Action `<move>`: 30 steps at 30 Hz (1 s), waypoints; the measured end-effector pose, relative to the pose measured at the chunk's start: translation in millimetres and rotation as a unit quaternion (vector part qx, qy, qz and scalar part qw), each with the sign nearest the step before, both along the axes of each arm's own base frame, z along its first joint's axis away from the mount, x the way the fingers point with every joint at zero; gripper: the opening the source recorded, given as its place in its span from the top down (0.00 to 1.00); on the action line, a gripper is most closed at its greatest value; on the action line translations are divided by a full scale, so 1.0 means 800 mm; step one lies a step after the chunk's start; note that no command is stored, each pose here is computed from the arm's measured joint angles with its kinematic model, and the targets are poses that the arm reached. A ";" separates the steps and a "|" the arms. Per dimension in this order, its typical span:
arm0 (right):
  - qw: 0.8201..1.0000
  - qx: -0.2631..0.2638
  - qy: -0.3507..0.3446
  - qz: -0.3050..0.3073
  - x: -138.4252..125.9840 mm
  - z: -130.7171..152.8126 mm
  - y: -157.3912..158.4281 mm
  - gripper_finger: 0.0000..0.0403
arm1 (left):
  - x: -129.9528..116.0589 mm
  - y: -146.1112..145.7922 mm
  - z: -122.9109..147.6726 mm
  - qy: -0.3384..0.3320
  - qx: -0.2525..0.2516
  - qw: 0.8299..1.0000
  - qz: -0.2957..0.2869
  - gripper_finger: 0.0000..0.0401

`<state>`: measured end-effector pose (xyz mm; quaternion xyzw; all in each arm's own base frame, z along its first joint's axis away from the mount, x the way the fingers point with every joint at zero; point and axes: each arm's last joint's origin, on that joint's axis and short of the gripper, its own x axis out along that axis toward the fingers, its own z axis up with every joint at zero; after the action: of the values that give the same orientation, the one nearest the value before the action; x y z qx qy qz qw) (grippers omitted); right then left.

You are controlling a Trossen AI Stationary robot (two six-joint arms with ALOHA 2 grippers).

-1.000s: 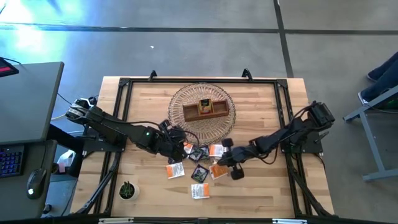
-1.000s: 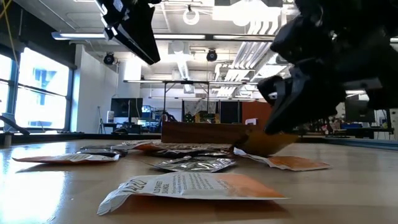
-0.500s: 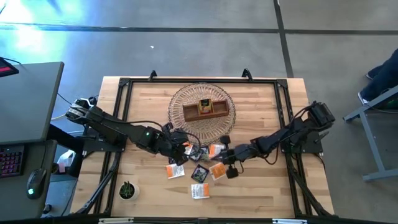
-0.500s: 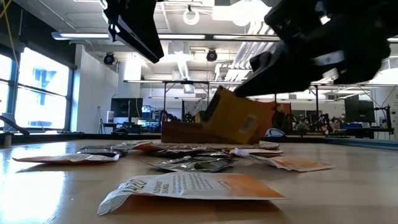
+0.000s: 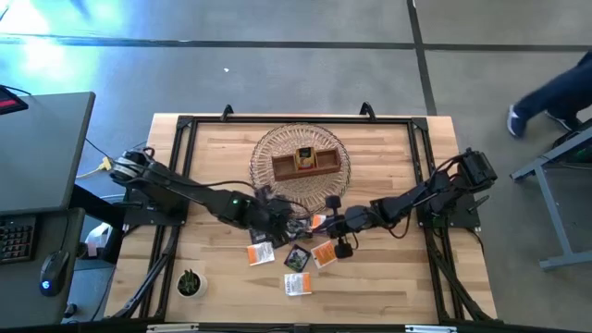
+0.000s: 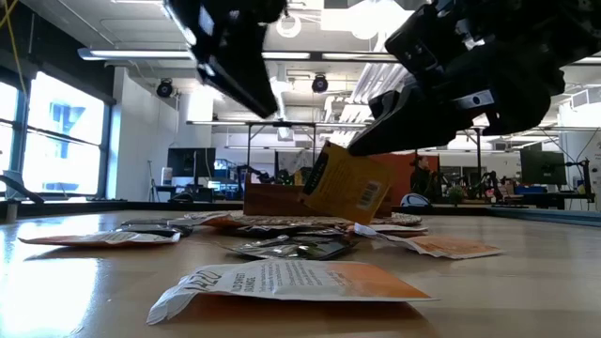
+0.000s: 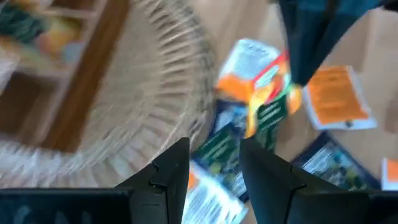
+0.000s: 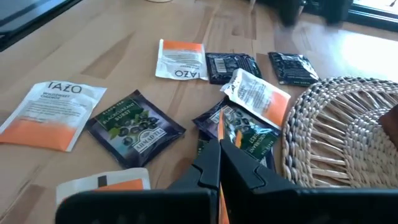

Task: Pick & Place Tea
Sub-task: Put the orange tea bag into the middle section of the wooden organizer

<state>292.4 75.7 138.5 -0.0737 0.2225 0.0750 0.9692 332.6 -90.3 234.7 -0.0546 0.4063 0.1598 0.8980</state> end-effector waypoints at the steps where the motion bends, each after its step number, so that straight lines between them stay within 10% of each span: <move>1: 1.000 0.000 0.000 0.000 0.000 0.000 0.000 1.00 | 0.006 0.001 -0.007 0.005 -0.003 1.000 -0.022 0.65; 30: 1.000 -0.005 0.017 -0.012 -0.001 -0.003 -0.003 1.00 | 0.048 0.000 -0.072 0.029 0.021 0.994 -0.104 0.65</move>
<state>291.3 73.5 135.8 -0.0748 0.2398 0.0631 0.9659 370.6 -90.5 177.5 0.0116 0.4321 0.0753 0.8986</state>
